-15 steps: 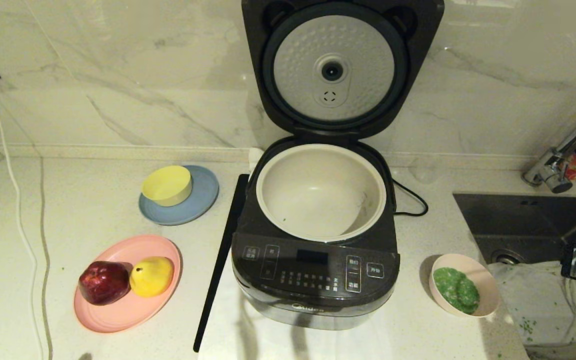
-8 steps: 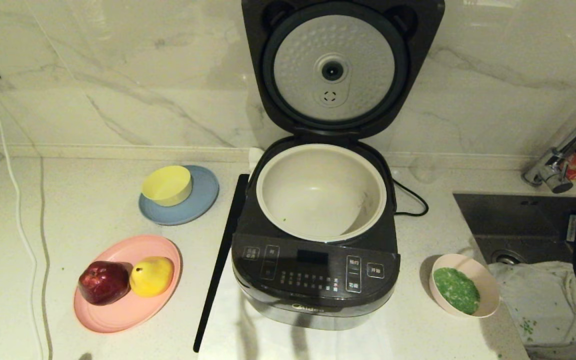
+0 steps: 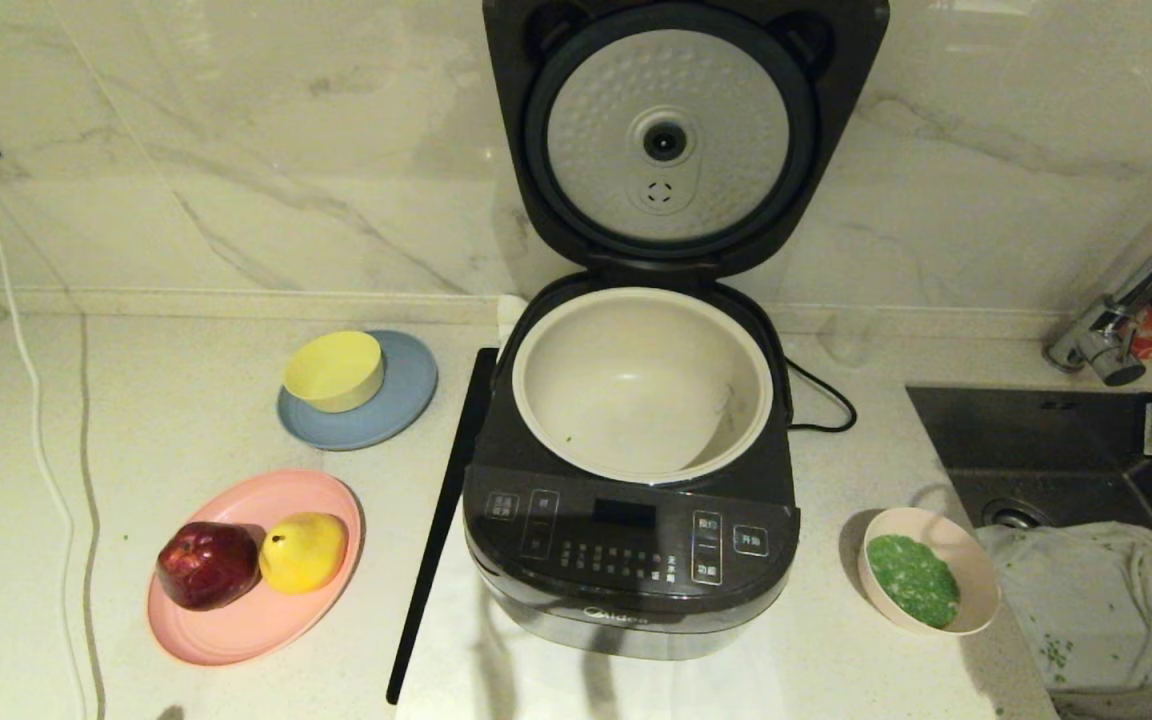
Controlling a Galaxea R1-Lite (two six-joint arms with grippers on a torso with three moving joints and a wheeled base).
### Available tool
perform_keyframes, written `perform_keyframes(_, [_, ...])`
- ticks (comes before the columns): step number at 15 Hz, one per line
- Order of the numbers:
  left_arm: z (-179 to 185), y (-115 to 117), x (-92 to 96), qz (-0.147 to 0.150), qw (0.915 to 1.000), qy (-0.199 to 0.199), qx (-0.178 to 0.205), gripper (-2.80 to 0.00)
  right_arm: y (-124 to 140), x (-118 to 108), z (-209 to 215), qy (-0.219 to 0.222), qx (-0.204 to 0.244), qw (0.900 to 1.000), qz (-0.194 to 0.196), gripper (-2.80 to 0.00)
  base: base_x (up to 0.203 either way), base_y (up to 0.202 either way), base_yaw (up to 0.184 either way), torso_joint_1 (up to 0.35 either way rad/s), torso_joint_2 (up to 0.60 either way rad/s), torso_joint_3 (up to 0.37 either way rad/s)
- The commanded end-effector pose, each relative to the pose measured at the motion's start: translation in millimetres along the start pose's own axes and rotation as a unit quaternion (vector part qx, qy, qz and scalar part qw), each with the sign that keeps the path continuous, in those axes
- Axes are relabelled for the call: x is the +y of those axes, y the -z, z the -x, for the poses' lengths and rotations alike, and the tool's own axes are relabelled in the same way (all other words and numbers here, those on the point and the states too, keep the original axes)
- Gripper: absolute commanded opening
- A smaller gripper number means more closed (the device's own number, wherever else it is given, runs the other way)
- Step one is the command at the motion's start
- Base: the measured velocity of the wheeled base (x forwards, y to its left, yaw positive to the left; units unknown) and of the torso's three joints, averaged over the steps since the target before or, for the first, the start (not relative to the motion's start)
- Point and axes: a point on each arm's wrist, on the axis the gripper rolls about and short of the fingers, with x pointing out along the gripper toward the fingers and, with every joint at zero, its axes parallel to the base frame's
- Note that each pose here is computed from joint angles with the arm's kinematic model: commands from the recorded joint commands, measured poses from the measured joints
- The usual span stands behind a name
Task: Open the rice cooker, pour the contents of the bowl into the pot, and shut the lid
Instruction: Turn on the tap
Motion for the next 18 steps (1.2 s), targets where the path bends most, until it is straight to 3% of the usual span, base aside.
perform_keyframes(1, [-0.7, 2.5, -0.1, 0.000, 1.0000, 0.000, 0.004, -2.80, -6.5, 2.1, -8.9, 0.012, -0.023, 1.000, 0.013, -2.80, 0.000, 0.000, 0.000, 0.000, 0.00, 0.000])
perform_keyframes(9, [-0.7, 2.5, -0.1, 0.000, 1.0000, 0.000, 0.004, -2.80, -9.0, 7.4, -13.5, 0.059, -0.037, 0.996, 0.051, -2.80, 0.000, 0.000, 0.000, 0.000, 0.00, 0.000])
perform_keyframes(18, [-0.6, 2.6, 0.0, 0.000, 1.0000, 0.000, 0.005, -2.80, -42.8, -2.5, -18.9, 0.096, -0.091, 0.988, 0.085, -2.80, 0.000, 0.000, 0.000, 0.000, 0.00, 0.000])
